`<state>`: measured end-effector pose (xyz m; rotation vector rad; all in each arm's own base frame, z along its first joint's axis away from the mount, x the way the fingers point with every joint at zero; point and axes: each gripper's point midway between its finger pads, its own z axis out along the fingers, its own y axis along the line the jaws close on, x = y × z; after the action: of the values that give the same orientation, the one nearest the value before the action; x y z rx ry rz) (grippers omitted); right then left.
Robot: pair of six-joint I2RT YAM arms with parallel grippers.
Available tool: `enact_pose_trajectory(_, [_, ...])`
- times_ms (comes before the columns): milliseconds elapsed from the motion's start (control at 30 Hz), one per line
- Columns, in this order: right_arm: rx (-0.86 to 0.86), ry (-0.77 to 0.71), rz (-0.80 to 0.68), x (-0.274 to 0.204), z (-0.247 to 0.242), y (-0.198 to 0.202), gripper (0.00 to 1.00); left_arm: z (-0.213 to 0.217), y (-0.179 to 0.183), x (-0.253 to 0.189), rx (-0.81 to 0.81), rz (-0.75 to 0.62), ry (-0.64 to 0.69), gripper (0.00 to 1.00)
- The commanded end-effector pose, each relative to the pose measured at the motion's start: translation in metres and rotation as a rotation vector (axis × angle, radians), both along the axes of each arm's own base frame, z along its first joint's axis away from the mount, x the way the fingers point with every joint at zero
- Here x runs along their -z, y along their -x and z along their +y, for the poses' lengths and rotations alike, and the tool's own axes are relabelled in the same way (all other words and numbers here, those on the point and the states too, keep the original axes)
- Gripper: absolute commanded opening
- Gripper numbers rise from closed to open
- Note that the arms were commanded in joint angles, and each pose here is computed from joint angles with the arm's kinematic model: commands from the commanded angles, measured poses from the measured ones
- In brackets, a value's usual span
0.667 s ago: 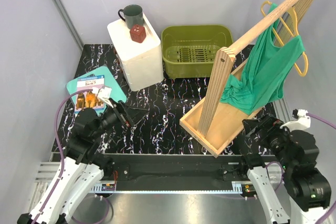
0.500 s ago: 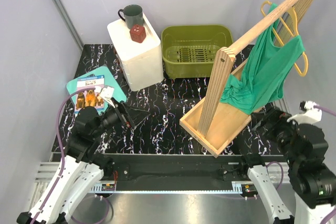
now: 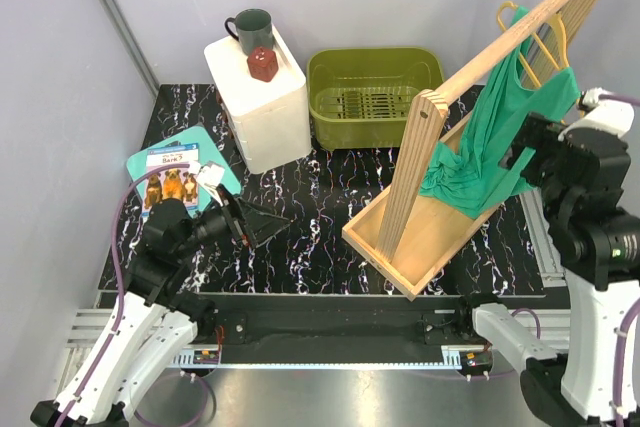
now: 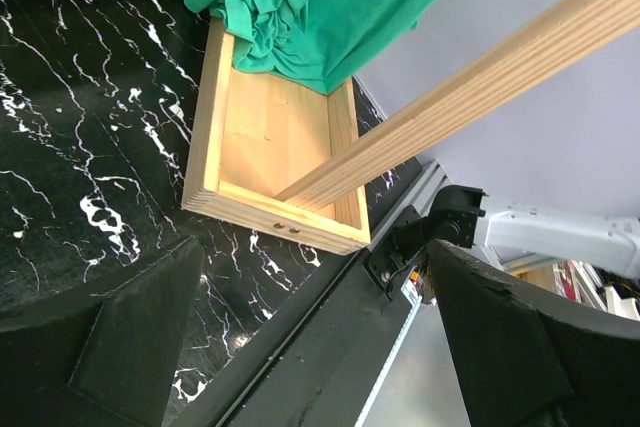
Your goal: Remove the tank top from the hanger
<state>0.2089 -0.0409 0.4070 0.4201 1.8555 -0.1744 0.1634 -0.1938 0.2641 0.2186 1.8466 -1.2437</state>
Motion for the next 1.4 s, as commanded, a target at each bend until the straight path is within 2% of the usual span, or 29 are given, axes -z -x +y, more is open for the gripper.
enact_pose_trajectory(0, [0.003,0.056,-0.103,-0.045,-0.005,-0.013,1.0,-0.004,0.007,-0.027,0.055,-0.077,0.027,0.99])
enact_pose_trajectory(133, [-0.042,0.081,-0.151,-0.069,0.0,-0.021,1.0,-0.007,0.009,-0.031,0.084,-0.073,0.029,0.99])
enact_pose_trajectory(267, [0.043,0.194,-0.168,-0.101,-0.02,-0.024,1.0,-0.009,0.011,-0.036,0.098,-0.071,0.038,0.99])
enact_pose_trajectory(367, [0.127,0.298,-0.11,-0.106,-0.038,-0.032,1.0,-0.01,0.014,-0.037,0.112,-0.058,0.046,0.99])
enact_pose_trajectory(567, [0.184,0.386,-0.034,-0.092,-0.054,-0.051,1.0,-0.017,0.021,-0.028,0.186,-0.004,0.042,0.99])
enact_pose_trajectory(800, [0.19,0.375,0.011,-0.05,-0.078,-0.072,1.0,-0.017,0.023,-0.018,0.202,0.024,0.039,0.99])
enact_pose_trajectory(967, [0.141,0.343,0.033,-0.023,-0.074,-0.089,1.0,-0.018,0.024,-0.015,0.207,0.032,0.039,0.99])
enact_pose_trajectory(1100, [0.088,0.324,0.004,-0.019,-0.064,-0.089,1.0,-0.018,0.023,-0.016,0.205,0.032,0.038,0.99])
enact_pose_trajectory(1167, [0.063,0.313,-0.025,-0.021,-0.059,-0.089,0.96,-0.019,0.022,-0.016,0.204,0.035,0.037,0.99])
enact_pose_trajectory(1200, [0.058,0.316,-0.045,-0.026,-0.058,-0.085,0.86,-0.019,0.022,-0.017,0.204,0.035,0.038,0.99])
enact_pose_trajectory(1367, [0.007,0.324,-0.081,-0.022,-0.05,-0.087,0.68,-0.02,0.02,-0.013,0.202,0.052,0.047,0.99])
